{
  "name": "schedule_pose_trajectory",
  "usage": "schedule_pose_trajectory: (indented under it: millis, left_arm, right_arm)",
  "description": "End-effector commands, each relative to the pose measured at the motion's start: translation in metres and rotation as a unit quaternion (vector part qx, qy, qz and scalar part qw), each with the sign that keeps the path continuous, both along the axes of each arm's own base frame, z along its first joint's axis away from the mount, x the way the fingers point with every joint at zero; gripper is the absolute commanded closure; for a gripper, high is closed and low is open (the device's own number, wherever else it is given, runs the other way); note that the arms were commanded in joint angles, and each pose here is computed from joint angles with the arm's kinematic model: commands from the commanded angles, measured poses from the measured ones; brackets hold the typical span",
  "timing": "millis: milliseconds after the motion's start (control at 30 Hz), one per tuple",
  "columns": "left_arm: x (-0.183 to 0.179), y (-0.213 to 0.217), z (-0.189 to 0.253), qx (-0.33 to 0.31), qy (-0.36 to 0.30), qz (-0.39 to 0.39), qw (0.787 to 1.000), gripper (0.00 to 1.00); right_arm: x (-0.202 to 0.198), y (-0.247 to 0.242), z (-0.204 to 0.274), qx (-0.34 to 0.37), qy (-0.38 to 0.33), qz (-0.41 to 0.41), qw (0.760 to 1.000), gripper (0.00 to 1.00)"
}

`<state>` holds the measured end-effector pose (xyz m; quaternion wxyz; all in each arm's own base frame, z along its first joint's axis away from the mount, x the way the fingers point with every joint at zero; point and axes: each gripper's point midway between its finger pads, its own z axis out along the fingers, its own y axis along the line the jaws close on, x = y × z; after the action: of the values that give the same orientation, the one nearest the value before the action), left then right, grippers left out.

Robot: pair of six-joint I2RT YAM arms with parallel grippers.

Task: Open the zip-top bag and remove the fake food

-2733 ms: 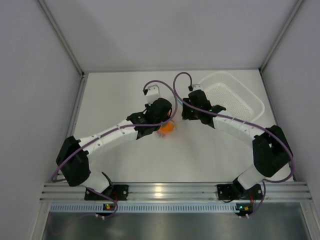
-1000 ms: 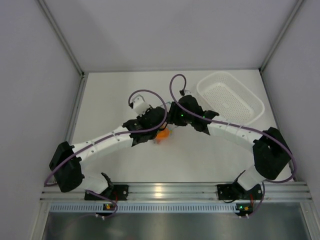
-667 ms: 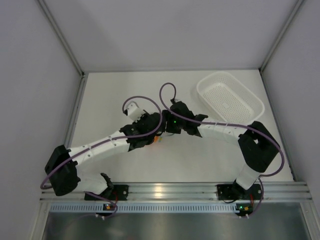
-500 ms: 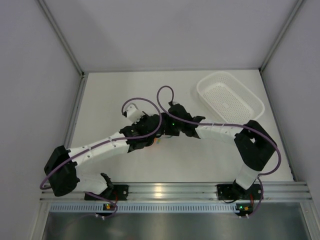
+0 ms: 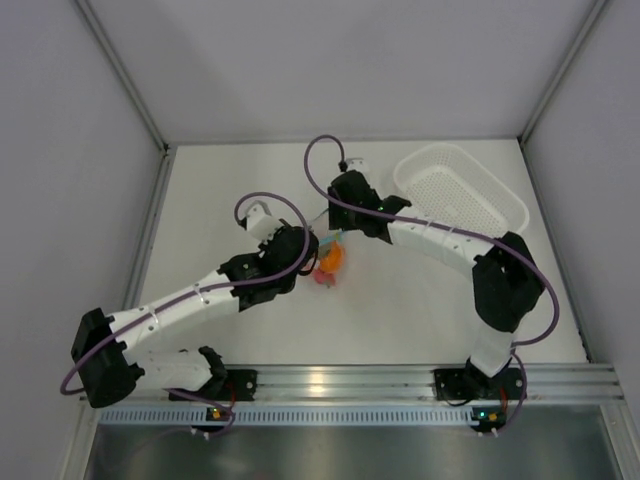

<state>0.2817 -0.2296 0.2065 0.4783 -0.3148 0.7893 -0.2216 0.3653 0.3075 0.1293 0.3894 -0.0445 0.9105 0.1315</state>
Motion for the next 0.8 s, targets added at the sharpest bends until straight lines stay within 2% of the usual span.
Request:
schedule_pose_trajectory:
  millis: [0,133,200,333,500,600,767]
  left_arm:
    - [0.0,0.011,0.036,-0.015,-0.042,0.007,0.999,1.0]
    - [-0.005,0.019,0.011,-0.01,-0.027,0.02,0.999,1.0]
    - [-0.006,0.02,-0.006,-0.008,-0.015,0.026,1.0,1.0]
    - [-0.007,0.023,-0.05,-0.014,0.002,0.053,0.999,1.0]
    - [-0.014,0.027,-0.075,-0.007,0.011,0.066,0.998,1.0]
    - [-0.016,0.026,-0.076,-0.005,0.01,0.063,0.998,1.0]
    - [-0.017,0.024,-0.072,-0.007,0.009,0.057,0.998,1.0]
  right_arm:
    - [0.039,-0.063,0.043,-0.169,-0.076,-0.039,0.982,0.47]
    - [0.036,-0.065,0.066,-0.222,-0.108,0.001,0.969,0.49]
    - [0.02,-0.051,0.05,-0.206,-0.081,0.048,0.974,0.51]
    - [-0.009,-0.032,0.015,-0.165,-0.038,0.089,0.982,0.54]
    - [-0.035,-0.02,-0.017,-0.179,-0.01,0.107,0.978,0.54]
    - [-0.05,-0.007,-0.024,-0.131,0.011,0.118,0.984,0.53]
    - [-0.058,0.014,0.003,-0.024,0.0,0.104,0.994,0.52]
